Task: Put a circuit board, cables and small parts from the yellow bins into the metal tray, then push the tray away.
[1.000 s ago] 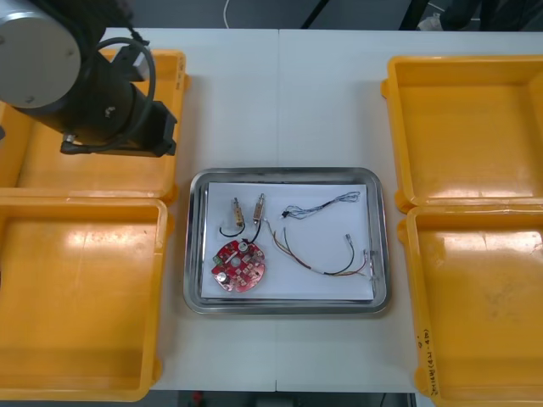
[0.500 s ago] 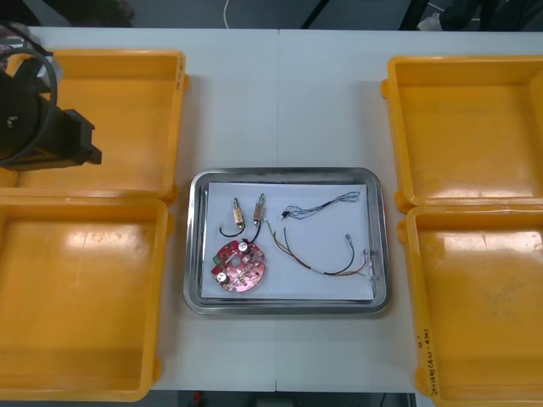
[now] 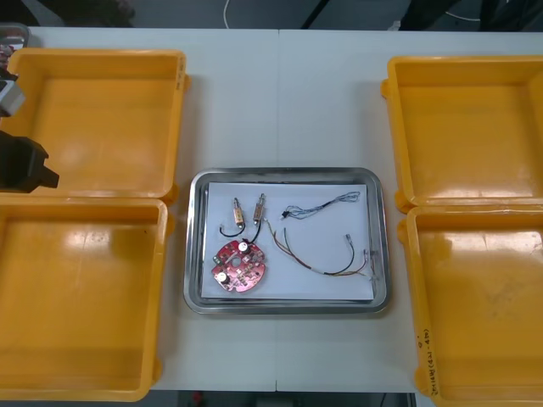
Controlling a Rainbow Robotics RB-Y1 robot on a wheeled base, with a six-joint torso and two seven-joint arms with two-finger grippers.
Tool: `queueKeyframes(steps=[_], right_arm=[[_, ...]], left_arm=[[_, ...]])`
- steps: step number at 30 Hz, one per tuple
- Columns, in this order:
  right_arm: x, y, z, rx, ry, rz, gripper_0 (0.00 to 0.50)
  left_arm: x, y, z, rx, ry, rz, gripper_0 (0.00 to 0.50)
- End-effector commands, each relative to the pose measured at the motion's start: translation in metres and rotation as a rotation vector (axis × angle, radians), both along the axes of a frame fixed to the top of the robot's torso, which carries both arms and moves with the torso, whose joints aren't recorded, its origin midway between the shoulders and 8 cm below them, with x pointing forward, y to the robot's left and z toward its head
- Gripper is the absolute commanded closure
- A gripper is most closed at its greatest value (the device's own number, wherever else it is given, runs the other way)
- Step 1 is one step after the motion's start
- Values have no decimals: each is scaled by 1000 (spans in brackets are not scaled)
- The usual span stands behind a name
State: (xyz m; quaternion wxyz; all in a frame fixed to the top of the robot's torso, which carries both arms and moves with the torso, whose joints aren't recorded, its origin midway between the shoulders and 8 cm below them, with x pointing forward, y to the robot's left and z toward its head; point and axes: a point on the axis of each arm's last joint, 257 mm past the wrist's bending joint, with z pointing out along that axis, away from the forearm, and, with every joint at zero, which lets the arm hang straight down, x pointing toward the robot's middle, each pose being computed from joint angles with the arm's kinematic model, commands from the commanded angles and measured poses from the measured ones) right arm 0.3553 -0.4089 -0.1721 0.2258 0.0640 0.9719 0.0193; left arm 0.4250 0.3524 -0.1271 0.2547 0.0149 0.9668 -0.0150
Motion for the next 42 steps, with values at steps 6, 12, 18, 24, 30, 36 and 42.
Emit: queueKeyframes(steps=[6,12,18,24,30,36,42], right_arm=[[-4,31,29,-101,-68,140,0],[-6,82,33,-102,-79,318,0],[-8,131,38,-107,-85,498,0],[-6,173,35,-149,-78,668,0],[-1,212,27,-258,-69,838,0],[-6,249,14,-358,-57,1007,0],[-12,287,4,-430,-80,1145,0]], left_arm=[[-21,36,1,52,0,23,0],[-26,41,-5,54,13,29,0],[-29,43,-8,57,21,33,0],[-29,43,-8,57,21,33,0],[-29,43,-8,57,21,33,0],[-29,43,-8,57,21,33,0],[-29,43,-8,57,21,33,0]])
